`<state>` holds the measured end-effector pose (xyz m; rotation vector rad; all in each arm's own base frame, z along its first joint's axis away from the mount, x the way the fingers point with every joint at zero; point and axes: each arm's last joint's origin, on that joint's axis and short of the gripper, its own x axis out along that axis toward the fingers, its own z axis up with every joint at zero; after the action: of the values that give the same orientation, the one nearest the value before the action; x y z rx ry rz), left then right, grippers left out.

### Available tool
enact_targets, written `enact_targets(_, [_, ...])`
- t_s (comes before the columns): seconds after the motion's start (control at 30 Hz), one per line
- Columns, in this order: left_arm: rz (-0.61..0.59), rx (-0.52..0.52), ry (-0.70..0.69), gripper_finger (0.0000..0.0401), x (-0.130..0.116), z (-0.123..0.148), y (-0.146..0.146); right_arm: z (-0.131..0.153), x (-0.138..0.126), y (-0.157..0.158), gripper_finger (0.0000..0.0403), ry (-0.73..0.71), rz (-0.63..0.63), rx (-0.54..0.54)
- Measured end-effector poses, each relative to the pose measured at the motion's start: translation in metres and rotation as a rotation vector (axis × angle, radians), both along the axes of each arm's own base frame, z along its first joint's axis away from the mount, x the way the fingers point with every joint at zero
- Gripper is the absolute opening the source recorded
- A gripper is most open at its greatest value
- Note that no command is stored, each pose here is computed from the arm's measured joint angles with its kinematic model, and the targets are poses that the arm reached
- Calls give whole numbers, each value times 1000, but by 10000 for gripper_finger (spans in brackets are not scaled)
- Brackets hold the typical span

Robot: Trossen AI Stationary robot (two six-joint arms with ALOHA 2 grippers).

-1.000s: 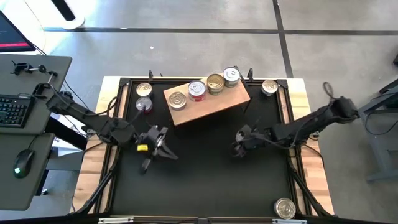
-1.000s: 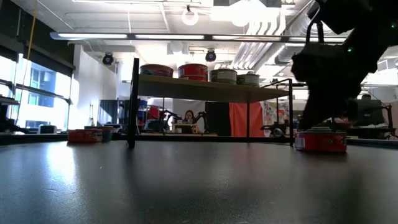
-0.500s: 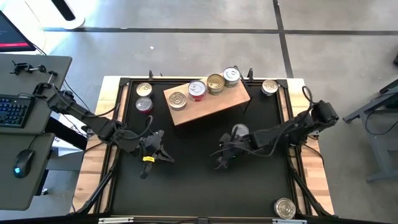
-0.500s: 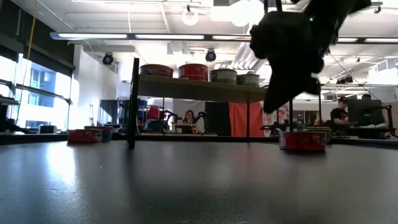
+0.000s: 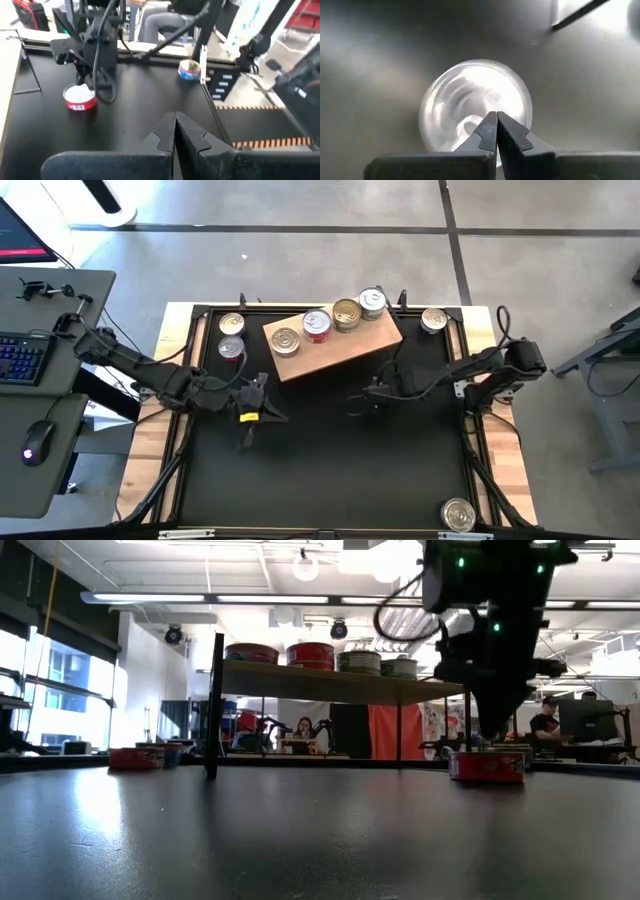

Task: Stack canned seafood by type on shelf
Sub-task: Stack the right red tuna can on top of the red tuna can on the shelf

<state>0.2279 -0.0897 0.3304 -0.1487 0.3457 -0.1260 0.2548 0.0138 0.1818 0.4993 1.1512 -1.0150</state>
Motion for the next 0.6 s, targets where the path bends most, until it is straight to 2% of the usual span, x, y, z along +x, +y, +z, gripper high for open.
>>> enact_targets(0.1, [17,-28,-39,0,3,4,2,-10,-3,-6,0,1,-1,-3])
enact_targets(0.23, [51,-73,-87,0,12,5,1,-23,-2,-4,0,-45,42,50])
enact_targets(0.33, [60,-110,-100,0,22,0,-4,-28,1,7,0,-141,58,56])
enact_targets(0.6, [82,-201,64,0,52,-46,-31,-23,23,52,0,-454,185,161])
